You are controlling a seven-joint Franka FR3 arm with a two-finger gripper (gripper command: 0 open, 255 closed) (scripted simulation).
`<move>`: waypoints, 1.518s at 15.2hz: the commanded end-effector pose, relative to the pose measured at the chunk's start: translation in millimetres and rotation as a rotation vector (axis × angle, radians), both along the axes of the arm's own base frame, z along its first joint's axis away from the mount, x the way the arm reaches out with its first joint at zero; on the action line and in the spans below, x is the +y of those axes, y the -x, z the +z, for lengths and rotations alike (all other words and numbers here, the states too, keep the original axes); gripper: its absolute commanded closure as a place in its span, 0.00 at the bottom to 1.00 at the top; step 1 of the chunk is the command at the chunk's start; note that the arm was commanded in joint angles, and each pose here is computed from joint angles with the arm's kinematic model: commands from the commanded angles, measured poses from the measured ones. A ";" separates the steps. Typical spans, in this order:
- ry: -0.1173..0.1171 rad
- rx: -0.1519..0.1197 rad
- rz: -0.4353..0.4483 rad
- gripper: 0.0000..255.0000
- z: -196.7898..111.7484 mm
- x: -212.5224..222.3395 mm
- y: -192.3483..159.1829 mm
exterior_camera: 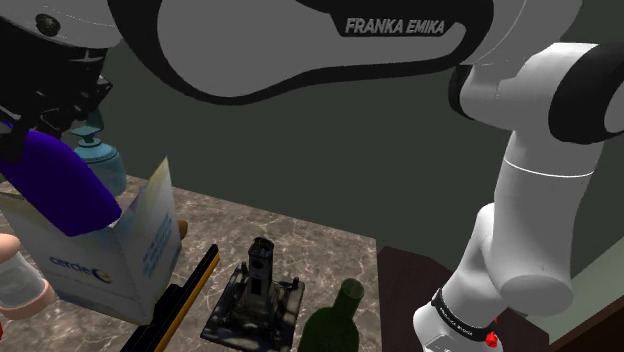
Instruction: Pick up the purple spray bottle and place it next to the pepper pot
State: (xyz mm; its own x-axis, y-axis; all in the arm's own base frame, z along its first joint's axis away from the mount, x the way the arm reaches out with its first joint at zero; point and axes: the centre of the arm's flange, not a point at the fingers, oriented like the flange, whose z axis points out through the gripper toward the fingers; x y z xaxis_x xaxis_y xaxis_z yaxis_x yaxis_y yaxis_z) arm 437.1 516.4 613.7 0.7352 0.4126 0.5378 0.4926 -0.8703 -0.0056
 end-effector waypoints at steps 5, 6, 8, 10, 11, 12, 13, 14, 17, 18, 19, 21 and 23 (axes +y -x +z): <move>0.001 -0.001 -0.003 1.00 -12.2 54.0 -17.0; 0.001 -0.001 -0.003 1.00 -17.5 54.0 -17.0; 0.001 -0.001 -0.003 1.00 -28.0 54.0 -17.0; 0.001 -0.001 -0.003 1.00 -38.6 54.0 -17.0; 0.001 -0.001 -0.003 1.00 -43.9 54.0 -17.0; 0.001 -0.001 -0.003 1.00 -49.1 54.0 -17.0; 0.001 -0.001 -0.003 1.00 -54.4 54.0 -17.0; 0.001 -0.001 -0.003 1.00 -59.7 54.0 -17.0; 0.001 -0.001 -0.003 1.00 -75.5 54.0 -17.0; 0.001 -0.001 -0.003 1.00 -80.8 54.0 -17.0; 0.001 -0.001 -0.003 1.00 -86.1 54.0 -17.0; 0.001 -0.001 -0.003 1.00 -96.7 54.0 -17.0; 0.001 -0.001 -0.003 1.00 -107.2 54.0 -17.0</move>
State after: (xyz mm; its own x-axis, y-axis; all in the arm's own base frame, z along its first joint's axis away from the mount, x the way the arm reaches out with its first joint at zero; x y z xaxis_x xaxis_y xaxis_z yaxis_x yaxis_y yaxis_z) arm 453.0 570.4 511.5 0.7363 0.4113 0.5374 0.4897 -0.8719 -0.0036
